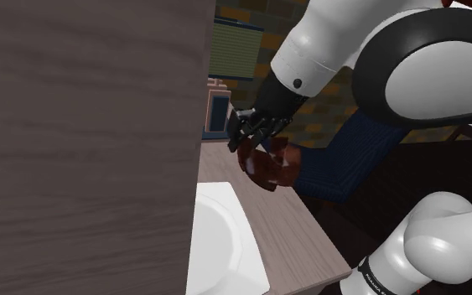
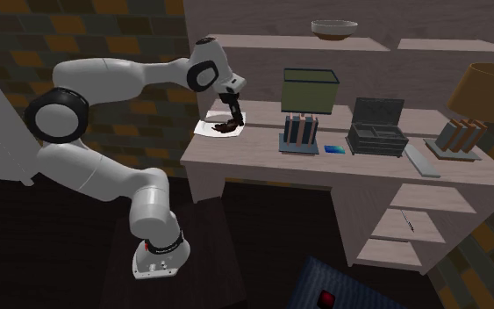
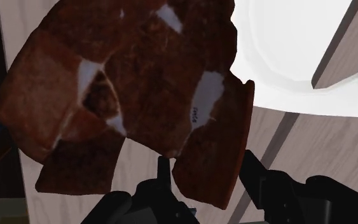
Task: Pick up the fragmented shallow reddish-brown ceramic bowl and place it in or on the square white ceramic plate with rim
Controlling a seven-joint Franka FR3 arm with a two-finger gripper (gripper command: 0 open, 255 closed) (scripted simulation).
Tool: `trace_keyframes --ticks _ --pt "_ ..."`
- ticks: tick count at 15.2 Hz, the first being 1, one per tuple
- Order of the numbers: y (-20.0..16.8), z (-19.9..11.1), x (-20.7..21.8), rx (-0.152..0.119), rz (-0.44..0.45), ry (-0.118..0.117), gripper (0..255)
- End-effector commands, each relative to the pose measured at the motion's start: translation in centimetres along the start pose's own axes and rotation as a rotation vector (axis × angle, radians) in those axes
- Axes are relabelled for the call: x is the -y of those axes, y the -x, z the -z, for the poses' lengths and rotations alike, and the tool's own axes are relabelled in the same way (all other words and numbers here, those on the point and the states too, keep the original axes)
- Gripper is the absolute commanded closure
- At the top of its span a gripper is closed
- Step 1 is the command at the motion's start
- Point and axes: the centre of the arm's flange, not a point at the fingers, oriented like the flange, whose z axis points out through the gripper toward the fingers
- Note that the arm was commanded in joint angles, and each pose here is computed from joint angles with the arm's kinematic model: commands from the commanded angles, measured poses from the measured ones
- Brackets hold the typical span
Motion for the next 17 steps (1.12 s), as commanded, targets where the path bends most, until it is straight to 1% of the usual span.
trace_keyframes --ticks 1,12,17 --pt "0.5 0.2 2.7 0.000 -0.001 -0.001 255" --pt "3.7 -0.4 17.1 0.000 -0.001 -0.001 255" --pt "4.6 -2.9 16.8 0.000 -0.001 -0.001 255"
